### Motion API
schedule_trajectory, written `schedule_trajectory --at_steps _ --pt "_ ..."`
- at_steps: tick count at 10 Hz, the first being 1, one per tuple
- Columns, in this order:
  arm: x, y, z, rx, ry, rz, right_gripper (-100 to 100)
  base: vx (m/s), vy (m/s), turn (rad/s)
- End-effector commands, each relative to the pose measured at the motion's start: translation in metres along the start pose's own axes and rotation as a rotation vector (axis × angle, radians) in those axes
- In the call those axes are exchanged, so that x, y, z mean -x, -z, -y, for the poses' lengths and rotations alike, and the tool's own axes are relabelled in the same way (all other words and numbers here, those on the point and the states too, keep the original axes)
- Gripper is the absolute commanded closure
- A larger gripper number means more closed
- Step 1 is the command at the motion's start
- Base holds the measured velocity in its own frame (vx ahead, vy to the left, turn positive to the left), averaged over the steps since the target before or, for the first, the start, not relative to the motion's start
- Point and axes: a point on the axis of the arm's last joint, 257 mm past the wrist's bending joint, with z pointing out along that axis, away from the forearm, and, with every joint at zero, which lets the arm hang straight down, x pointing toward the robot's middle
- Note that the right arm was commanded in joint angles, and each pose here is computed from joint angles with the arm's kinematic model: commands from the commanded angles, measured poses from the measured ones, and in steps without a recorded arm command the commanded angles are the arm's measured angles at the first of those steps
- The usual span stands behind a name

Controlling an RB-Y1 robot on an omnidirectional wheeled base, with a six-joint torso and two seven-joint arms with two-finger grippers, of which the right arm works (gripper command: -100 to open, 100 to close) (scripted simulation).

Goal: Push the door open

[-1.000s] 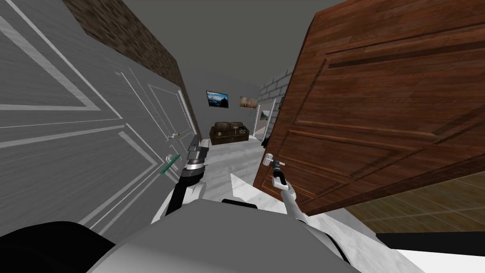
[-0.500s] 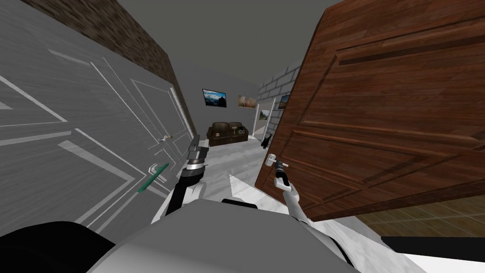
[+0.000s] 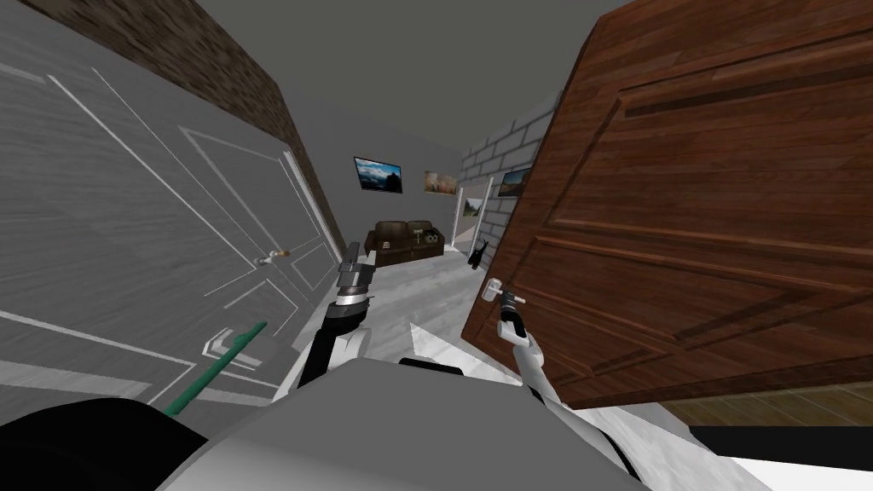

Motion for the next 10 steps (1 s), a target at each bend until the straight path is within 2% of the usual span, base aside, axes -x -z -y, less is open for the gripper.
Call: schedule_trajectory --at_steps 1,4,6,7,9,10 --pt "0.012 0.0004 -0.007 0.010 0.005 0.014 100 0.140 0.042 -0.031" --pt "0.032 0.0010 -0.007 0.011 0.004 0.052 100 0.172 0.067 -0.065" --pt "0.032 0.0010 -0.007 0.011 0.004 0.052 100 0.080 0.032 -0.026" --pt "0.043 0.0016 -0.008 0.011 0.004 0.073 100 0.138 0.063 -0.043" --pt "0.050 0.0021 -0.008 0.011 0.003 0.086 100 0.171 0.048 -0.069" --pt "0.047 0.0042 -0.002 -0.003 0.003 0.081 100 0.068 0.006 -0.026"
